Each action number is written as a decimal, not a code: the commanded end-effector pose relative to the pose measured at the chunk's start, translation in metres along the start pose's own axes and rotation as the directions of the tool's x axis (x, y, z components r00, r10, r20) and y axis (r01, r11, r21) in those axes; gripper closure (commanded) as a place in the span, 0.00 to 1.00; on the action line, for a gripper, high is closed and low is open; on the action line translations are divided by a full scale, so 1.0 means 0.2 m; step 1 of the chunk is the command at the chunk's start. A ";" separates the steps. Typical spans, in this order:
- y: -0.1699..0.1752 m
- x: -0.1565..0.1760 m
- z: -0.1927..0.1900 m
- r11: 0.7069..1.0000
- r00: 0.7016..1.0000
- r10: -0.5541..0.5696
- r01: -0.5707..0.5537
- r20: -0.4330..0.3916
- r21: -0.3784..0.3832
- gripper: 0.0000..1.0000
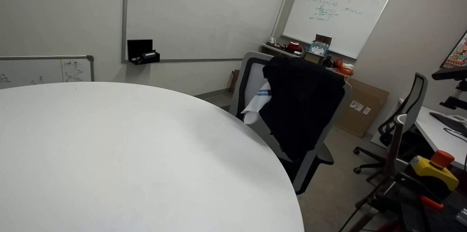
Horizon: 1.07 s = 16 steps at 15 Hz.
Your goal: Put the black object from the table and put it on the headrest
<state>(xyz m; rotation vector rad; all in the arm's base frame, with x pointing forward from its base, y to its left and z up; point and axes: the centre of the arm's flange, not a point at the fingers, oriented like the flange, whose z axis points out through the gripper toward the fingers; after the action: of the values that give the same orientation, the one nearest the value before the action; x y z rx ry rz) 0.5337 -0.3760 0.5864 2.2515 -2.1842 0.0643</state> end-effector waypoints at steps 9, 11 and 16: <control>-0.17 -0.91 -0.18 0.900 0.883 -0.435 0.421 0.174 0.111 0.00; -0.19 -1.20 -0.20 0.852 0.829 -0.524 0.512 0.195 0.113 0.00; -0.20 -1.87 -0.15 0.690 0.653 -0.715 0.717 0.248 0.101 0.00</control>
<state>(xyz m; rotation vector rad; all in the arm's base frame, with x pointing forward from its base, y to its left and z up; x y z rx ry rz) 0.5782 -0.0535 0.6183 2.9983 -1.3718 -0.1793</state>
